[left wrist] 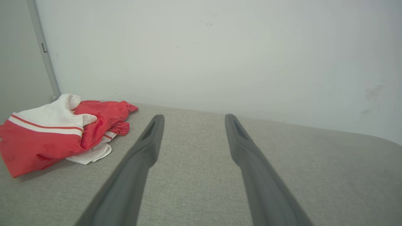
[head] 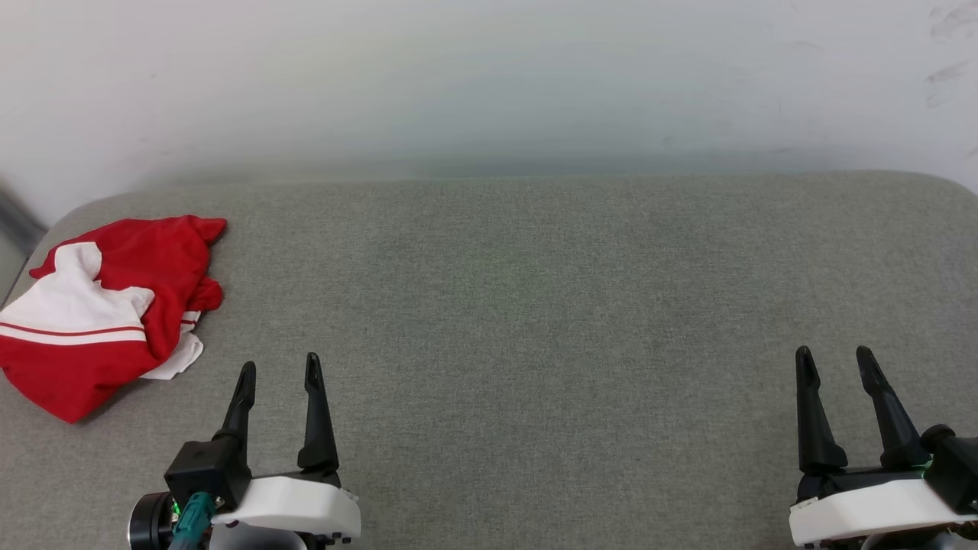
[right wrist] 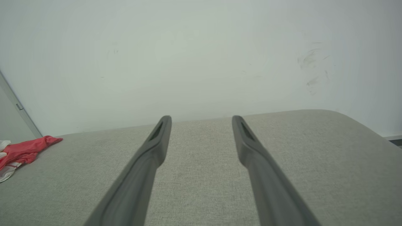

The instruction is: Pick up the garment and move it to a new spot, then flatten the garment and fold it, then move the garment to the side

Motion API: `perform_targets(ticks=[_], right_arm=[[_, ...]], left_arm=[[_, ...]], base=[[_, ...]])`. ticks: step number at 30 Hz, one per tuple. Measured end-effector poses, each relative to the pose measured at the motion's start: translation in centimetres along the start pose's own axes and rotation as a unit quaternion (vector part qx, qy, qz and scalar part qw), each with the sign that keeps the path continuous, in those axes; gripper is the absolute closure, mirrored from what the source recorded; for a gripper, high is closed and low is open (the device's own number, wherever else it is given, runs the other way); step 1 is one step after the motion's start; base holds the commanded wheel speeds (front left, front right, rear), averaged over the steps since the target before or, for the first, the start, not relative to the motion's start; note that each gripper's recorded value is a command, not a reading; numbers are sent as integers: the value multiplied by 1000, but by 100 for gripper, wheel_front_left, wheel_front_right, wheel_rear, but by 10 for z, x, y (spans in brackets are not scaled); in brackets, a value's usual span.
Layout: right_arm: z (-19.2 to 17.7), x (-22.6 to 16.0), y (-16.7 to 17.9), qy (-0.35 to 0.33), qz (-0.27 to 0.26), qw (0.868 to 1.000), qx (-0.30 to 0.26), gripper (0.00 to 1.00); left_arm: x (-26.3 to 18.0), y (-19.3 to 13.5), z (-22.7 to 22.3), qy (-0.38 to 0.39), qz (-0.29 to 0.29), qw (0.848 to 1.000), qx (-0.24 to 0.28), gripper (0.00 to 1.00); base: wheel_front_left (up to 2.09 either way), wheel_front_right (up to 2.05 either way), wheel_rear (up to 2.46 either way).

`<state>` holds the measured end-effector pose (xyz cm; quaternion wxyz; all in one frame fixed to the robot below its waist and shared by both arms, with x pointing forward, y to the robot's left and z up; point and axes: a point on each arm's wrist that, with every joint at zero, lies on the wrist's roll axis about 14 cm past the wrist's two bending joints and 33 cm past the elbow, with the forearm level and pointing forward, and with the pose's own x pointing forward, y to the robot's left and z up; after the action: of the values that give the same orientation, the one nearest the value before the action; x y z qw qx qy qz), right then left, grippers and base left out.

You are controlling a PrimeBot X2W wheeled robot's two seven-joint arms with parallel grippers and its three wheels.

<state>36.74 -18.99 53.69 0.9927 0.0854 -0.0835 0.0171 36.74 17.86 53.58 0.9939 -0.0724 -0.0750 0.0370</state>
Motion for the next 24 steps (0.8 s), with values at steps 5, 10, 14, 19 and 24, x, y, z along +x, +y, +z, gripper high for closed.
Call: perform_targets(ticks=[5, 10, 14, 19, 24], right_arm=[[0, -1, 1, -2, 3, 1000, -9, 0], [1, -1, 1, -5, 4, 1000, -15, 0], [-1, -3, 0, -4, 2, 1000, -16, 0], [-2, -3, 0, -4, 4, 1000, -24, 0], [-5, -3, 1, -1, 3, 1000, -15, 0]], left_arm=[[-3, -1, -2, 1, -8, 1000, 4, 0], [-5, -1, -3, 0, -10, 1000, 14, 0], [-5, -2, -3, -3, -11, 1000, 22, 0], [-6, -1, -2, -7, -12, 999, 30, 0], [-6, 0, -2, -8, -11, 999, 29, 0]], base=[[0, 0, 0], [0, 0, 0], [0, 0, 0], [0, 0, 0], [0, 0, 0]])
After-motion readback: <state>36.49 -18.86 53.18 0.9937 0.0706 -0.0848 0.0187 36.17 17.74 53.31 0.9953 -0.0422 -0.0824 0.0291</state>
